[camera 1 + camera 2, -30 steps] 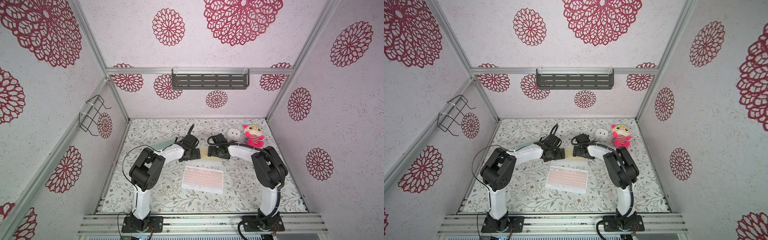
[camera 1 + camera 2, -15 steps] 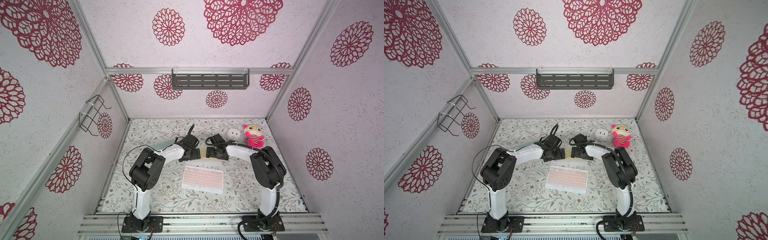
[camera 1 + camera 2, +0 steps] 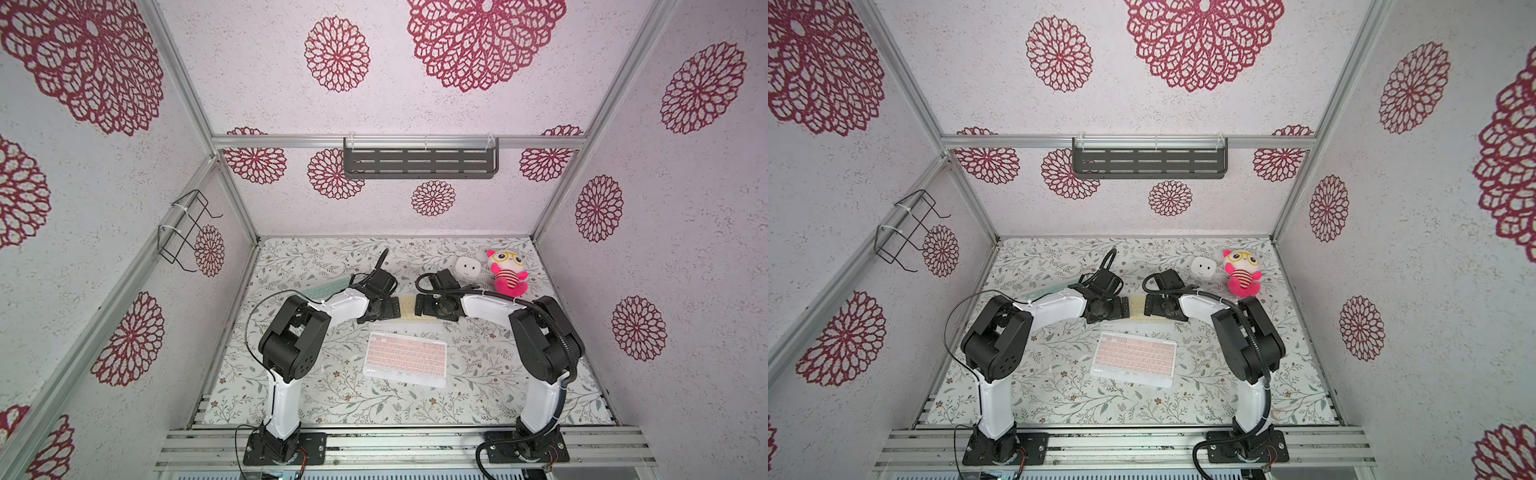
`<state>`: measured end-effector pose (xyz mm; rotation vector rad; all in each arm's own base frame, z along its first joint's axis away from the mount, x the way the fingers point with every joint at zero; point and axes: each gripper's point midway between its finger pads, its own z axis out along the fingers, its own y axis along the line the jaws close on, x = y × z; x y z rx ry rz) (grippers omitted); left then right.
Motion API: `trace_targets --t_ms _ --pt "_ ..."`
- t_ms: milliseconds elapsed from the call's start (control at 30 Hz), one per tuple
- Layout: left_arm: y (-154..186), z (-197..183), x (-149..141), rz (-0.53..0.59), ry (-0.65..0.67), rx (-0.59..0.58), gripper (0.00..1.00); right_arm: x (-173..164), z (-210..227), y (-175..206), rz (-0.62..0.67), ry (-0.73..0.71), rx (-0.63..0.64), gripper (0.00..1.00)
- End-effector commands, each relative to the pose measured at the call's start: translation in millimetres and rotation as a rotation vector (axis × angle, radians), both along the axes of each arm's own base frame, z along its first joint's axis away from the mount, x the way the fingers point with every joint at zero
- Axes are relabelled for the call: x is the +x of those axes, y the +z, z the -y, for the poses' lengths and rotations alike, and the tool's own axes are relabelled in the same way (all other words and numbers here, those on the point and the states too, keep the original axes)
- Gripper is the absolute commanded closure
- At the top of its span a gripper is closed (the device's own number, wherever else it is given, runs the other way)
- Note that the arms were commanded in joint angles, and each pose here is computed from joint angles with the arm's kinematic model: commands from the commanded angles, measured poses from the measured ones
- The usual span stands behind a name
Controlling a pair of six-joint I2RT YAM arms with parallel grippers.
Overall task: Stack the numeric keypads
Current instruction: Pick up the numeric keypad from the center of the board.
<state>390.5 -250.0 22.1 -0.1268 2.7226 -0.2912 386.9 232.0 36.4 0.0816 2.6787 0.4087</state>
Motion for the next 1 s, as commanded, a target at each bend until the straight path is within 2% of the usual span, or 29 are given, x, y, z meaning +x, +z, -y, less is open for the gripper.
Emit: trace_targets --t_ms 0,233,500,967 --pt "-10 30 -10 -0.035 -0.071 -0.095 0.02 -43 -61 -1 -0.128 0.209 0.258 0.01" --pt "-12 36 -10 -0.038 -0.085 -0.124 0.03 -53 -74 18 -0.117 0.296 0.427 0.01" --pt "-15 41 -9 -0.032 -0.101 -0.170 0.03 -66 -72 15 -0.163 0.325 0.564 0.01" --pt "-34 34 -18 -0.108 -0.065 -0.212 0.03 -61 -65 17 -0.168 0.286 0.680 0.01"
